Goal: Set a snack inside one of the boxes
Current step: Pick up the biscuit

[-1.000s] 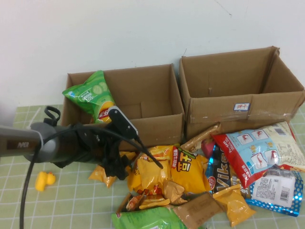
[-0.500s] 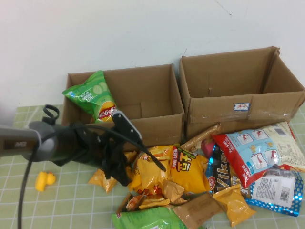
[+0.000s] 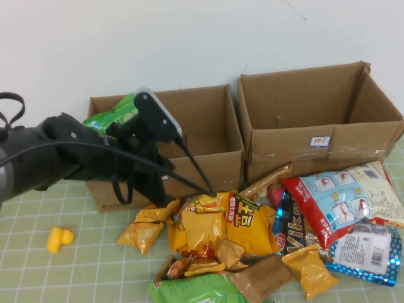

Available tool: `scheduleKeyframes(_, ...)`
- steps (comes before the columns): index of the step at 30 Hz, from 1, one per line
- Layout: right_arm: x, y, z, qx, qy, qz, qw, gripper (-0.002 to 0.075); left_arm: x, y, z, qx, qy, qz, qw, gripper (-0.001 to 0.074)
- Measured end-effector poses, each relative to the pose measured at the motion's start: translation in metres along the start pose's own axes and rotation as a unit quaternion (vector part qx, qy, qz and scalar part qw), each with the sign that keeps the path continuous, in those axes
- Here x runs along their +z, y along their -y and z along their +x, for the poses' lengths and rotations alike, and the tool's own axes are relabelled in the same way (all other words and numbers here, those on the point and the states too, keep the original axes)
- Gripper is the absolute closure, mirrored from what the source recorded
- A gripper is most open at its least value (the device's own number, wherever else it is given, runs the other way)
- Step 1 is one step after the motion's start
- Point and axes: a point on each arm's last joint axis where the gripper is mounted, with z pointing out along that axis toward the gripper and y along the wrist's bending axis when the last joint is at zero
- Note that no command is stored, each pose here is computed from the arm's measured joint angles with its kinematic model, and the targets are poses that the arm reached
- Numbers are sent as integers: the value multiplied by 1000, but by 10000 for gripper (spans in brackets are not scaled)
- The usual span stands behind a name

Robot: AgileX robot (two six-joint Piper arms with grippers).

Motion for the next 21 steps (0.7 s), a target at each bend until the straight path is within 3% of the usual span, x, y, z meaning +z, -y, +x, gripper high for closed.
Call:
scheduleKeyframes(4, 0, 0, 0, 0, 0, 0, 1000, 728, 13, 3, 12, 39, -33, 22, 998, 657)
scheduleKeyframes(11, 0, 0, 0, -1, 0, 0, 1000, 728, 50, 6, 42, 107, -95, 46, 989, 209)
scheduleKeyframes(13, 0, 0, 0, -4, 0, 0, 1000, 728, 60, 5, 49, 107, -103, 40, 988, 132)
scheduleKeyframes(21, 0, 0, 0, -8, 0, -1, 1000, 728, 96, 7, 80, 115, -138, 31, 983, 108)
